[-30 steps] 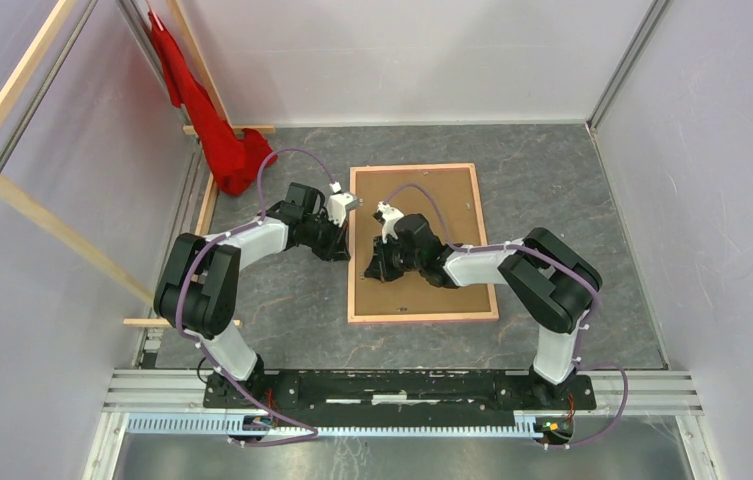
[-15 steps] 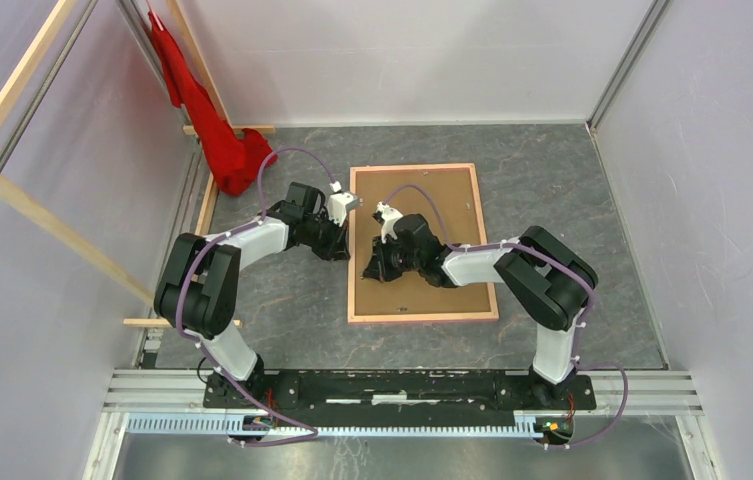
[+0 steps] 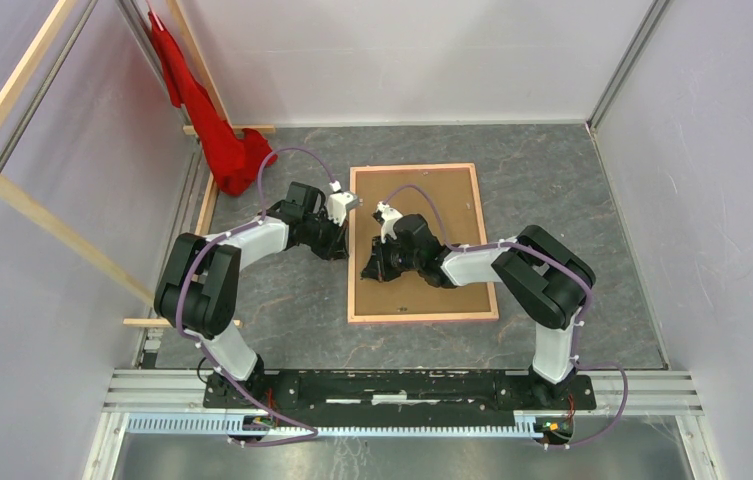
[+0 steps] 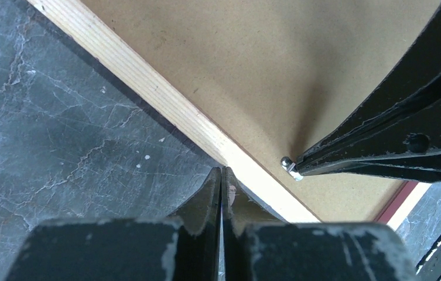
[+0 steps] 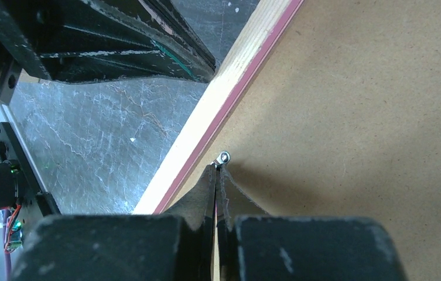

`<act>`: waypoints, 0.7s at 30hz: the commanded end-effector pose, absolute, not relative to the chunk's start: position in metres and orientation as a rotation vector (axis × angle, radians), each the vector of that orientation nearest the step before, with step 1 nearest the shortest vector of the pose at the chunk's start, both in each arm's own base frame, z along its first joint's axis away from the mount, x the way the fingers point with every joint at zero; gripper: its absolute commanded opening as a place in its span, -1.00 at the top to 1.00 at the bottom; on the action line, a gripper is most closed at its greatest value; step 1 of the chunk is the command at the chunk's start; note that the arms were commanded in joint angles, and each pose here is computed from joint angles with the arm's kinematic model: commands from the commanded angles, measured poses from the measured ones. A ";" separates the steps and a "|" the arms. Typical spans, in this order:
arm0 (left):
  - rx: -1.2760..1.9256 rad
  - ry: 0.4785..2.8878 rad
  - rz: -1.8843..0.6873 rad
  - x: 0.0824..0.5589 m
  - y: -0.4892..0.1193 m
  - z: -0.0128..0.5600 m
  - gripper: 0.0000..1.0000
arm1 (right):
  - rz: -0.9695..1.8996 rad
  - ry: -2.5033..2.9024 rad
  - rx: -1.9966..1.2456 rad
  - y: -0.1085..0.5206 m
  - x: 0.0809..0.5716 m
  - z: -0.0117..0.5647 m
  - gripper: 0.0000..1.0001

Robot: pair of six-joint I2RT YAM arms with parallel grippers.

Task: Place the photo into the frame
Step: Install the photo frame at the center of the board.

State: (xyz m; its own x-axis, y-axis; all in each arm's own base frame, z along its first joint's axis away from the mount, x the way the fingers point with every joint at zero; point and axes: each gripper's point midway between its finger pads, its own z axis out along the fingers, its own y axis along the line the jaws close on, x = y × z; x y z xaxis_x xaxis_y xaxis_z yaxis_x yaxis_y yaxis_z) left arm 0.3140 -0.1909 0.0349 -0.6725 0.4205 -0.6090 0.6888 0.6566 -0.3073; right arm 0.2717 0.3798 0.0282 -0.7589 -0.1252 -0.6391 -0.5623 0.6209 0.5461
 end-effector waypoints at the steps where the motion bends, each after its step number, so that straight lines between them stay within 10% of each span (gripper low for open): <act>1: 0.866 2.392 -0.682 0.318 -0.188 0.034 0.88 | 1.029 2.283 -0.534 0.386 0.277 0.025 1.00; 21: 0.878 2.389 -0.692 0.317 -0.189 0.036 0.91 | 1.016 2.293 -0.490 0.381 0.284 0.016 1.00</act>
State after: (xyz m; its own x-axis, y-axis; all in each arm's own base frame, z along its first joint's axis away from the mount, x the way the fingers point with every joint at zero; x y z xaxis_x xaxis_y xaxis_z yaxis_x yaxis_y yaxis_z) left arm 0.3111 -0.1845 0.0297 -0.6907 0.4307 -0.5809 0.6720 0.6790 -0.2956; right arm 0.2753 0.3843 0.0274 -0.7691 -0.1043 -0.6305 -0.5478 0.6158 0.5663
